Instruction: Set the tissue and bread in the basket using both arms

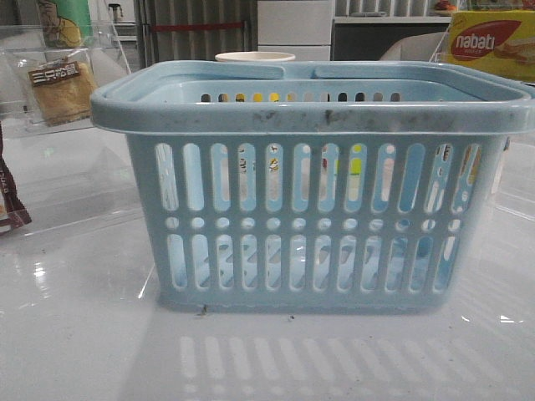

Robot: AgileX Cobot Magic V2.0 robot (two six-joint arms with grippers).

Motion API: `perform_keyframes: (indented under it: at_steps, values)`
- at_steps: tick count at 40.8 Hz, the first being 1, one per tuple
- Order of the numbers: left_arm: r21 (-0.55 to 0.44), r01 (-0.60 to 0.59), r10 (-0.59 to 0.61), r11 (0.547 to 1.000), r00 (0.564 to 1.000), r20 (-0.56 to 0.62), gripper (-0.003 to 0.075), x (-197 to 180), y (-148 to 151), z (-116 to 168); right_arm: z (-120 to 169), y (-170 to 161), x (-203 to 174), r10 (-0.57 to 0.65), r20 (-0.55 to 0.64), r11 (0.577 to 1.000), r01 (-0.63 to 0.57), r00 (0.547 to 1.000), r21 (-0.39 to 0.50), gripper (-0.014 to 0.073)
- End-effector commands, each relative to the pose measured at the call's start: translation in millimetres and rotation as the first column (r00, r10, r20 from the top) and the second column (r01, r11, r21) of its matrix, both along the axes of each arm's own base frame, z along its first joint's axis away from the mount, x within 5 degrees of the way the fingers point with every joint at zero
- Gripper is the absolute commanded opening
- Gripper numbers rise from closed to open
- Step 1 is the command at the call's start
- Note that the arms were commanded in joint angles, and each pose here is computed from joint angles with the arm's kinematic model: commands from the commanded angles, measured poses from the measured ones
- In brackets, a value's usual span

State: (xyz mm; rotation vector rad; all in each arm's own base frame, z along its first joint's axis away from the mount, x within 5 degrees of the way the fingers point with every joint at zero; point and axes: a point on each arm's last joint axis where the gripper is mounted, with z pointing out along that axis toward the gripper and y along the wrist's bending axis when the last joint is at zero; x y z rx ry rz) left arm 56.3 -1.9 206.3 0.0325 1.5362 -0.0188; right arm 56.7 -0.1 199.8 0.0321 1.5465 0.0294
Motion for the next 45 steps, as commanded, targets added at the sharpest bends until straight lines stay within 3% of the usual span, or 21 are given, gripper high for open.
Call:
perform_keyframes:
  at_steps: [1,34,39,45]
  values:
    - [-0.012,0.004,-0.002,1.000,0.995,0.098,0.0092,-2,0,7,11,0,-2,0.001,0.116,1.000,0.000,0.993,-0.007,0.0057]
    - [-0.013,0.003,-0.001,1.000,0.992,0.127,0.0092,-2,0,10,15,0,-3,0.001,0.148,1.000,0.000,0.989,-0.007,0.0057]
    - [-0.016,0.002,0.001,1.000,0.978,0.210,0.0092,-6,0,29,33,0,-7,0.002,0.203,1.000,-0.001,0.979,-0.007,0.0057]
    - [-0.021,0.005,0.003,1.000,0.938,0.347,0.0092,-21,1,78,75,0,-19,0.002,0.269,1.000,0.000,0.963,-0.007,0.0057]
